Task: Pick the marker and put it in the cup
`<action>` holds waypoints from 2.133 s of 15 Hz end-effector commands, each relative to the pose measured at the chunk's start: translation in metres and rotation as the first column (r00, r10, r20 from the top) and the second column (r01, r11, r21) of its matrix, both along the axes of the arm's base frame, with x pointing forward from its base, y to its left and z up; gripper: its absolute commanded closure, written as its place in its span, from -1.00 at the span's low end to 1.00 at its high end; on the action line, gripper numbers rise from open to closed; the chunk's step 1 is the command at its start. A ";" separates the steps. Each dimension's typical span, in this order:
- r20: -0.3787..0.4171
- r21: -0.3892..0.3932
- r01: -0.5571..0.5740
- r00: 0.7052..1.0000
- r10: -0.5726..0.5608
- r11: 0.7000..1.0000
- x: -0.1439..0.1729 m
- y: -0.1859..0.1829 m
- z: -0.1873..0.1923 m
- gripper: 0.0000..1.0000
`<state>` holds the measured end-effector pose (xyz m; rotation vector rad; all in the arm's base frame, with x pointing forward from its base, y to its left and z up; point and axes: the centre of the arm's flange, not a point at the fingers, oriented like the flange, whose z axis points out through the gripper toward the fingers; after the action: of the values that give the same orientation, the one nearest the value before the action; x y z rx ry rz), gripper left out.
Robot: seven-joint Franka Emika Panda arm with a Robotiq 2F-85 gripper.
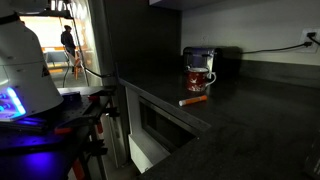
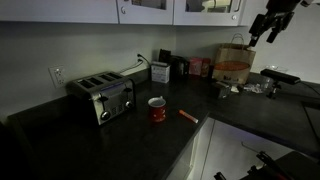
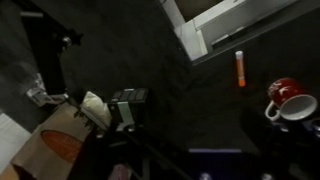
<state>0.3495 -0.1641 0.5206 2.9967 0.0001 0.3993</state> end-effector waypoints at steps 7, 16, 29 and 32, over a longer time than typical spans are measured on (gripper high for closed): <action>-0.086 0.097 -0.301 0.947 0.310 0.949 0.070 0.122 -0.106 -1.00; -0.137 0.063 -0.404 0.902 0.409 0.913 0.123 0.151 -0.223 -1.00; -0.207 0.135 -0.395 0.885 0.416 0.909 0.200 0.171 -0.340 -1.00; -0.216 0.142 -0.377 0.890 0.400 0.915 0.213 0.158 -0.355 -1.00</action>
<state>0.5458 0.0021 0.1752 3.1043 0.6139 0.0580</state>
